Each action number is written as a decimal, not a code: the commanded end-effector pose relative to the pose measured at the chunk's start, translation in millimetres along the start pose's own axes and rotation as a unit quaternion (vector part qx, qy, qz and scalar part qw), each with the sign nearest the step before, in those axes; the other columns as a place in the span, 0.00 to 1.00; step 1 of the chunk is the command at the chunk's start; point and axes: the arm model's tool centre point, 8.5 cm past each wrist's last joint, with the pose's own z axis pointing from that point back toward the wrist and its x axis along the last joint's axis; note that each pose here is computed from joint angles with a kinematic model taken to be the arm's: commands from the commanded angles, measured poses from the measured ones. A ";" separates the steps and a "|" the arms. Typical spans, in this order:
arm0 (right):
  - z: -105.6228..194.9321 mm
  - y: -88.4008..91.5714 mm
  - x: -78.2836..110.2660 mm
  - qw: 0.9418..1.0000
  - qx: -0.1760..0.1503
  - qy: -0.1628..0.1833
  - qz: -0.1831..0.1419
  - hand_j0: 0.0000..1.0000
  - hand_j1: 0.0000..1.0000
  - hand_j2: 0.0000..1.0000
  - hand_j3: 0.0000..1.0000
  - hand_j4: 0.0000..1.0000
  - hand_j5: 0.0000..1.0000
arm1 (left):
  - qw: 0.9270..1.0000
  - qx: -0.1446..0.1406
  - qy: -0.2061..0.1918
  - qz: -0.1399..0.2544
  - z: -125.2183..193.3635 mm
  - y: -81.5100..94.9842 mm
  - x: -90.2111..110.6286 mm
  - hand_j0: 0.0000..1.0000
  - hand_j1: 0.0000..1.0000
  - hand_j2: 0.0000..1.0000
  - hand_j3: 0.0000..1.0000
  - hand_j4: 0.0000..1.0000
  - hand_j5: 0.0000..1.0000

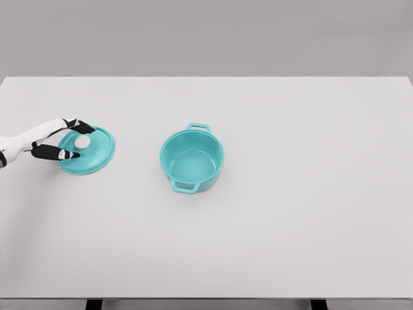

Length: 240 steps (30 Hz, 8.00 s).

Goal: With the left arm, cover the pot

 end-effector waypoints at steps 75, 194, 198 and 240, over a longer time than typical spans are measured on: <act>0.0 0.0 0.0 1.000 0.000 0.000 0.000 1.00 1.00 1.00 1.00 1.00 1.00 | 0.972 -0.013 -0.225 -0.067 -34.4 2.5 129.7 0.55 0.55 0.55 0.55 0.55 0.55; 0.0 0.0 0.0 1.000 0.000 0.000 0.000 1.00 1.00 1.00 1.00 1.00 1.00 | 0.949 -0.022 -0.312 -0.039 -110.2 -49.2 197.3 0.80 0.80 0.80 0.80 0.80 0.80; 0.0 0.0 0.0 1.000 0.000 0.000 0.000 1.00 1.00 1.00 1.00 1.00 1.00 | 0.950 -0.023 -0.308 -0.037 -112.7 -49.4 195.6 0.81 0.81 0.81 0.81 0.81 0.81; 0.0 0.0 0.0 1.000 0.000 0.000 0.000 1.00 1.00 1.00 1.00 1.00 1.00 | 0.957 -0.011 -0.291 -0.013 -108.3 -40.5 178.3 1.00 1.00 1.00 1.00 1.00 1.00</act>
